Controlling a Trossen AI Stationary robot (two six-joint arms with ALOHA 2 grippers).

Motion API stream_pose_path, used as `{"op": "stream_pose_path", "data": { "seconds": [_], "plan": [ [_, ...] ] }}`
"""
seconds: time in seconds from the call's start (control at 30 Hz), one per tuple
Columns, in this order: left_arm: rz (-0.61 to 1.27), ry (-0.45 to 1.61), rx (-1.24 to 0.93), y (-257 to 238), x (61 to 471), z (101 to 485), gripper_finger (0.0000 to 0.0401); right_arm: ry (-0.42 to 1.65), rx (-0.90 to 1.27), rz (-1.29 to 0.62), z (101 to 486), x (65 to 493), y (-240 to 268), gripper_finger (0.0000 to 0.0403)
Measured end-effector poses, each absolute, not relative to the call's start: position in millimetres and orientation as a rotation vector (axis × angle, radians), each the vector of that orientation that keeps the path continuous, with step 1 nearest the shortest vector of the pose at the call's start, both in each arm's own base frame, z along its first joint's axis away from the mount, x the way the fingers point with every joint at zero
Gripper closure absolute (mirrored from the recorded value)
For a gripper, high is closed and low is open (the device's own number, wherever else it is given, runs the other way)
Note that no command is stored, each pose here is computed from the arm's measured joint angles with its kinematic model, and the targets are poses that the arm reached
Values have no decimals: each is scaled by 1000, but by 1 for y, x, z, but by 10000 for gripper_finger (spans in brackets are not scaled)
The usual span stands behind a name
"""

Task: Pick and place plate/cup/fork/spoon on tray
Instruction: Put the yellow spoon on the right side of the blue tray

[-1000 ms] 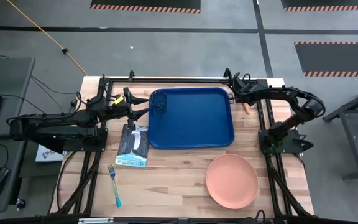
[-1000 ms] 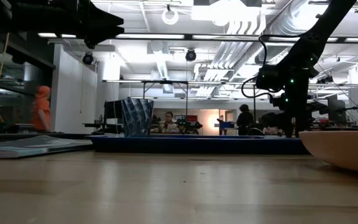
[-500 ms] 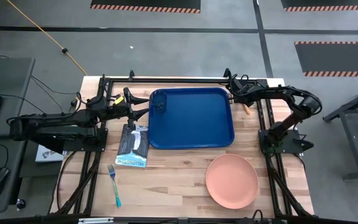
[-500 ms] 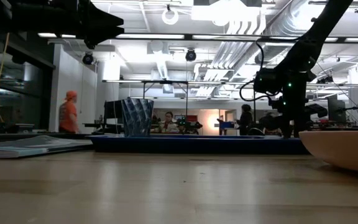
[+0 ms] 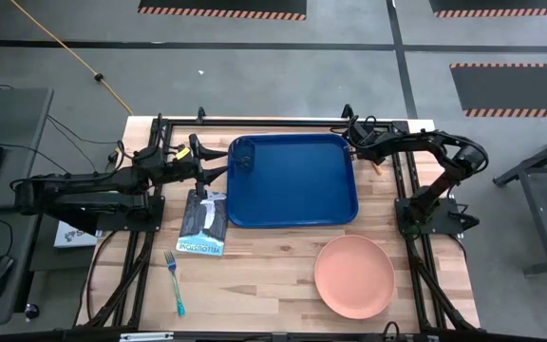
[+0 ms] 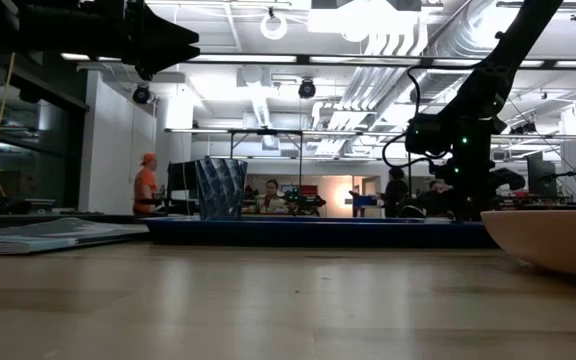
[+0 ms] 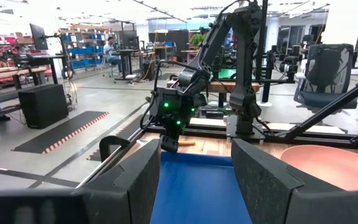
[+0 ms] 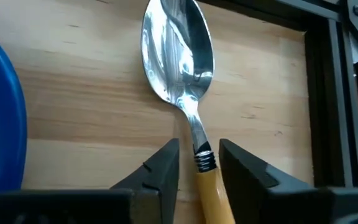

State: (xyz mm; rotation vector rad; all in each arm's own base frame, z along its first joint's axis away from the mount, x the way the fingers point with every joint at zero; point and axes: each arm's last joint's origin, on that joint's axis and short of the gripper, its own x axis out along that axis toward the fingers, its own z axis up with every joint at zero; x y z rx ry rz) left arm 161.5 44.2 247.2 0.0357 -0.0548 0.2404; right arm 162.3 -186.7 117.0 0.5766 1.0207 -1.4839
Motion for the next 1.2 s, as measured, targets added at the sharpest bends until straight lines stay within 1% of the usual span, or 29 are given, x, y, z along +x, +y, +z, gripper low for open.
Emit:
{"op": "stream_pose_path", "data": {
  "seconds": [0.2, 0.27, 0.43, 0.6, 0.7, 0.83, 1.07, 1.2],
  "plan": [
    [241, -52, 35, 44, 161, 247, 215, 1040, 569, -1479, 117, 162, -186, 377],
    [240, -52, 35, 44, 161, 247, 215, 1045, 563, -1482, 117, 161, -186, 392],
    [241, -52, 36, 44, 161, 247, 215, 1053, 556, -1474, 117, 162, -185, 384],
    [240, -52, 37, 44, 162, 247, 215, 1071, 532, -1461, 117, 163, -183, 397],
    [240, -52, 37, 44, 161, 247, 215, 1071, 522, -1446, 120, 165, -180, 397],
    [241, -52, 38, 44, 161, 247, 215, 1032, 490, -1416, 134, 166, -174, 400],
    [240, -52, 36, 44, 161, 247, 215, 895, 461, -1406, 172, 160, -159, 401],
    [241, -52, 36, 44, 161, 247, 215, 865, 479, -1370, 184, 157, -151, 401]
  ]
}}
